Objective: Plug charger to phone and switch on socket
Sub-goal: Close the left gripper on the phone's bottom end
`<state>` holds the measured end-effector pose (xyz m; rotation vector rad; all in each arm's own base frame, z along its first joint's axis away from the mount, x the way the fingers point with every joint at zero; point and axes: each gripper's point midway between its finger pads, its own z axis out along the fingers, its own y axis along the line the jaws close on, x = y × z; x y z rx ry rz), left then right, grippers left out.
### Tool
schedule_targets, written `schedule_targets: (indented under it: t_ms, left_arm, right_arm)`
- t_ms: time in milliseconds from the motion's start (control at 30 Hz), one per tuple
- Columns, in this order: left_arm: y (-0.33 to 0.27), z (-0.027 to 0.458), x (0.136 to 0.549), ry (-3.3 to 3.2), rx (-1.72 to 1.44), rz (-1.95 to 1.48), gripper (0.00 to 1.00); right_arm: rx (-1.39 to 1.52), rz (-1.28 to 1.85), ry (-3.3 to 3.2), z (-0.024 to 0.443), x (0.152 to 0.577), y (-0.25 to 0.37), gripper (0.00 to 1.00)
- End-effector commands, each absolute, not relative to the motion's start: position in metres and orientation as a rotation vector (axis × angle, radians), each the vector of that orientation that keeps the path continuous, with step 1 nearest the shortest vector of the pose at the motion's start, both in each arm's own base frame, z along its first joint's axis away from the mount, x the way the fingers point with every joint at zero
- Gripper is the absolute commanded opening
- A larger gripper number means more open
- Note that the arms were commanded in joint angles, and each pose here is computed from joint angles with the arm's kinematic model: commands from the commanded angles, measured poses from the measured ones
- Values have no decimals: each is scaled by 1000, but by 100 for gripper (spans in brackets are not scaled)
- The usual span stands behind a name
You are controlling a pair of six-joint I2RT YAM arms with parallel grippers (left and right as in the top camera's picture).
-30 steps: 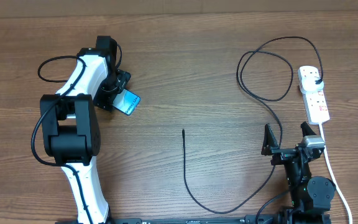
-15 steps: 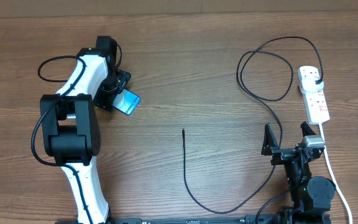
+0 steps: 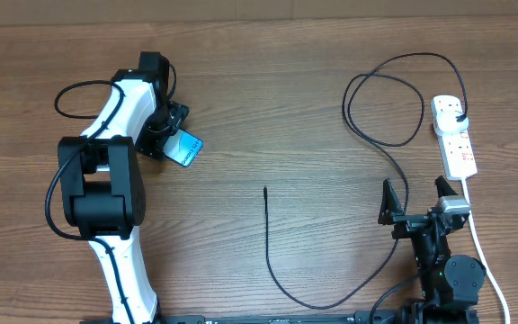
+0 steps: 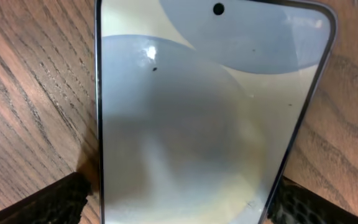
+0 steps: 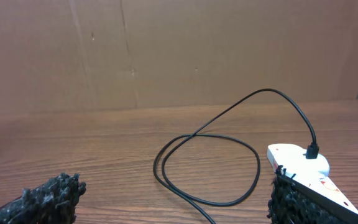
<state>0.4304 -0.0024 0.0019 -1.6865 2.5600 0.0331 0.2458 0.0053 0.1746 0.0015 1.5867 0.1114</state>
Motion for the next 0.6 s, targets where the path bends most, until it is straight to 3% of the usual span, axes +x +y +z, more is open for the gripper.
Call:
schedule_targets:
  t_ms: [0,567]
  left_arm:
    - [5,-10,430,2577,-1678,83,93]
    - [5,-10,430,2577,-1677,83,86]
  right_arm:
    - [9,103,1585,172,246,3,100]
    - [9,103,1585,172,246,3,100]
